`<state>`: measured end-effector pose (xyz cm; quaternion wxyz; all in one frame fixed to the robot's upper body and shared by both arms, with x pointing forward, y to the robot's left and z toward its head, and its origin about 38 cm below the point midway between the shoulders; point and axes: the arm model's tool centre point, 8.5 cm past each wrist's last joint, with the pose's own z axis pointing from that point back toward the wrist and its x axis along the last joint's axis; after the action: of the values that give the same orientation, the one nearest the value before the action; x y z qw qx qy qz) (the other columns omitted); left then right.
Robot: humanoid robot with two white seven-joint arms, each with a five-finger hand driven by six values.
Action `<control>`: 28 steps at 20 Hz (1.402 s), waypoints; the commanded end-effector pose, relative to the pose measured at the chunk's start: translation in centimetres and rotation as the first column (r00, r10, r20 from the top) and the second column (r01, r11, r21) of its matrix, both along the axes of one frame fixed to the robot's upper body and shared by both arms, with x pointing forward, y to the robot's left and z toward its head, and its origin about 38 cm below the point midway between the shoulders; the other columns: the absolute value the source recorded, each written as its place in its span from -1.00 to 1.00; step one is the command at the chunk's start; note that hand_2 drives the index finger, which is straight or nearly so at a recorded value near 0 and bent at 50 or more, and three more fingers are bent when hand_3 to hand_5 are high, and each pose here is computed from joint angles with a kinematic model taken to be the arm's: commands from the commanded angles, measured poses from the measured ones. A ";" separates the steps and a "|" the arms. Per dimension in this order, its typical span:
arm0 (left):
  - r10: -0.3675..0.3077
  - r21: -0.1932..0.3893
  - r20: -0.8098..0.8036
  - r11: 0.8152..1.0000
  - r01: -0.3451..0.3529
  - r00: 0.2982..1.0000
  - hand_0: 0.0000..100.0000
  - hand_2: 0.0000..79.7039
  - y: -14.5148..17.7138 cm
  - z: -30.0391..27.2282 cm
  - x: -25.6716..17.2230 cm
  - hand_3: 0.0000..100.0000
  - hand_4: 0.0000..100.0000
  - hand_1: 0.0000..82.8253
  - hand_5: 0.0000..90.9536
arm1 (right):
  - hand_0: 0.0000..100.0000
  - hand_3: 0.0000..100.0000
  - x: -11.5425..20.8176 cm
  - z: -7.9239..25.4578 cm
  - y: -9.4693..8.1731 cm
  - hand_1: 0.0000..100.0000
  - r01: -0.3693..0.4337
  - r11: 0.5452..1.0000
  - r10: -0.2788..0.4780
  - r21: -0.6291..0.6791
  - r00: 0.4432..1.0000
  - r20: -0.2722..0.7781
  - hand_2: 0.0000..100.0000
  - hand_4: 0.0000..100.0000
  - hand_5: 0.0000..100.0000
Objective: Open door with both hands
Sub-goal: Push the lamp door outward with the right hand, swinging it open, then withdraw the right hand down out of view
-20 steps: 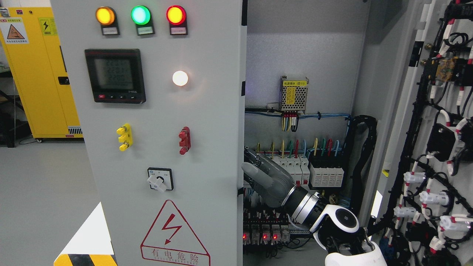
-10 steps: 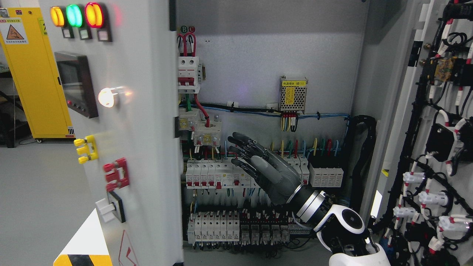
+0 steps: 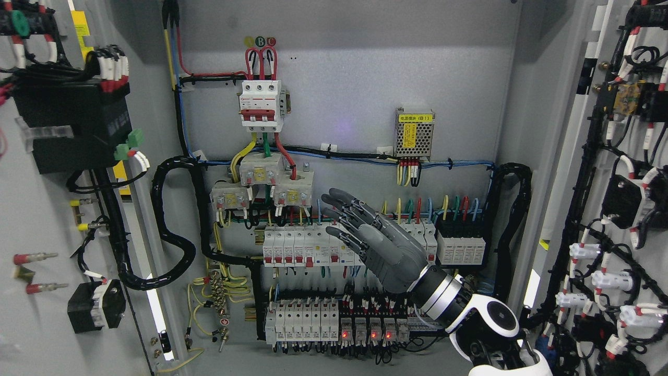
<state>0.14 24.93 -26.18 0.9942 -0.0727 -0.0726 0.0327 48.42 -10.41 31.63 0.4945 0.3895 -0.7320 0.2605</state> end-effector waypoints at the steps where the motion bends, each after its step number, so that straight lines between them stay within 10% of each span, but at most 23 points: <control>1: -0.001 0.028 -0.001 1.000 0.001 1.000 -0.76 -1.00 1.9 0.1 -0.1 -1.00 -1.00 0.34 -1.00 | -1.00 -1.00 -2.8 -1.8 4.0 0.00 -0.116 0.989 0.118 -0.090 0.993 0.008 -0.92 -1.00 -1.00; 28: 0.001 0.034 0.010 0.999 -0.001 1.000 -0.76 -1.00 2.3 0.2 0.6 -1.00 -1.00 0.34 -1.00 | -1.00 -1.00 -15.0 -8.6 17.6 0.00 -0.518 0.823 0.512 -0.233 0.854 -0.090 -0.92 -1.00 -1.00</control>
<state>0.46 25.51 -26.15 0.9942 -0.0688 -0.0755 0.0331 37.96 2.45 23.76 0.4884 0.4698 -0.5983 0.4276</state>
